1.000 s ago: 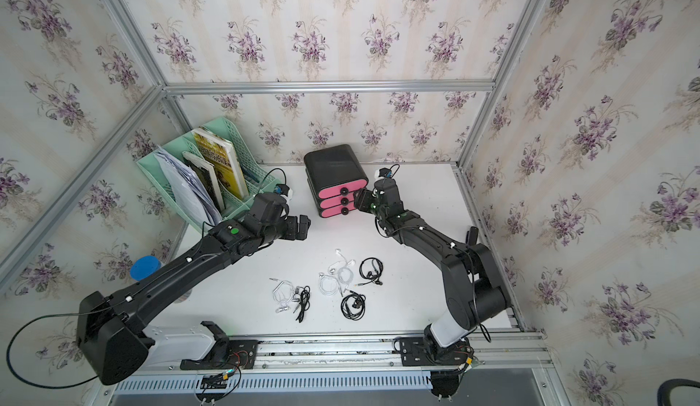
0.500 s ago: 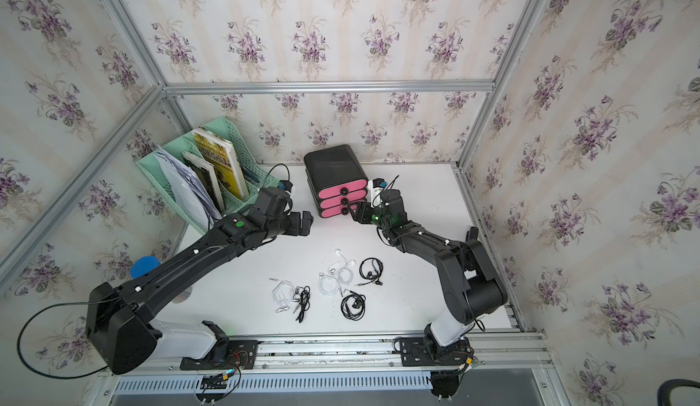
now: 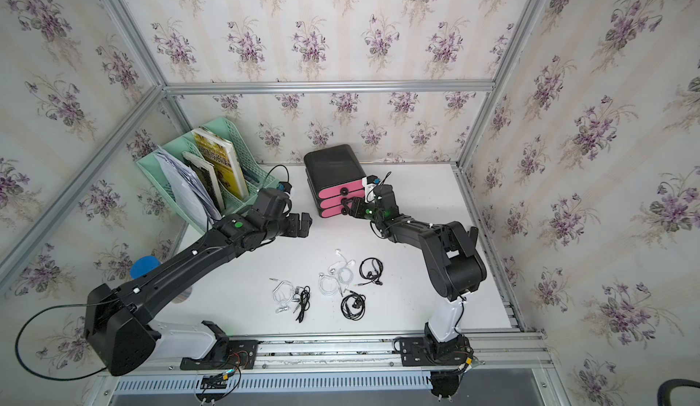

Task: Place the wired earphones into the drawer by color
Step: Open the drawer in the storage box.

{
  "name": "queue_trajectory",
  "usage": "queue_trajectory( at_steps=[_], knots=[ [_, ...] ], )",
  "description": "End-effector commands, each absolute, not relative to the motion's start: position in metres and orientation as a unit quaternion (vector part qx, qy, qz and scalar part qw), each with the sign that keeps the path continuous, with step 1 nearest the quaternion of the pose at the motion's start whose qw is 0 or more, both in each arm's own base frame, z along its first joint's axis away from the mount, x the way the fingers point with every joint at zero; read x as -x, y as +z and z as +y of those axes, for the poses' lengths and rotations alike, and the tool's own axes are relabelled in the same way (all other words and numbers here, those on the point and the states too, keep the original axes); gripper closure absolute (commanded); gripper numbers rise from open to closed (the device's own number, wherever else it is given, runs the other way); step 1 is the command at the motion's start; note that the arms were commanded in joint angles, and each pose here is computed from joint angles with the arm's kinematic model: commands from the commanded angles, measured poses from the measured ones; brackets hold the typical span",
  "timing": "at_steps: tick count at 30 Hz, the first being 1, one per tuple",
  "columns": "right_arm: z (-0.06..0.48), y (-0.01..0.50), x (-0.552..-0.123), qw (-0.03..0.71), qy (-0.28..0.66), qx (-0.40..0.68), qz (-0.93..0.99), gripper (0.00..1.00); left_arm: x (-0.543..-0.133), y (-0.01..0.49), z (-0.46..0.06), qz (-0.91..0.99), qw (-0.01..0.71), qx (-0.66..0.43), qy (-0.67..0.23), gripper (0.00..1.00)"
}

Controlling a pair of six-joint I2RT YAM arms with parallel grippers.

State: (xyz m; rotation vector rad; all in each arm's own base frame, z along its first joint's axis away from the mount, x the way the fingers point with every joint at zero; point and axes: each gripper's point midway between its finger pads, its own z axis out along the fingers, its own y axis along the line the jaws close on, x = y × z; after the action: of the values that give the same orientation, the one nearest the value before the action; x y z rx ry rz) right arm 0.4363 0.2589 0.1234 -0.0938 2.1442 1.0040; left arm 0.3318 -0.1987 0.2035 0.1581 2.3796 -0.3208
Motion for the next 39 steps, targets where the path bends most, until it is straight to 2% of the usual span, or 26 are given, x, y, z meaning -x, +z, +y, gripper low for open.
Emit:
queue_trajectory(
  at_steps=[1, 14, 39],
  knots=[
    [0.264, 0.124, -0.442, 0.381, 0.396, 0.034, 0.835, 0.47, -0.331, 0.204, -0.196, 0.923, 0.360, -0.060, -0.121, 0.01],
    [0.268, 0.109, -0.452, 0.384, 0.383, 0.010, 0.840, 0.52, -0.326, 0.205, -0.190, 0.923, 0.363, -0.055, -0.118, 0.01],
    [0.274, 0.110, -0.464, 0.406, 0.389, -0.004, 0.827, 0.62, -0.324, 0.201, -0.184, 0.923, 0.363, -0.049, -0.116, 0.01]
  ],
)
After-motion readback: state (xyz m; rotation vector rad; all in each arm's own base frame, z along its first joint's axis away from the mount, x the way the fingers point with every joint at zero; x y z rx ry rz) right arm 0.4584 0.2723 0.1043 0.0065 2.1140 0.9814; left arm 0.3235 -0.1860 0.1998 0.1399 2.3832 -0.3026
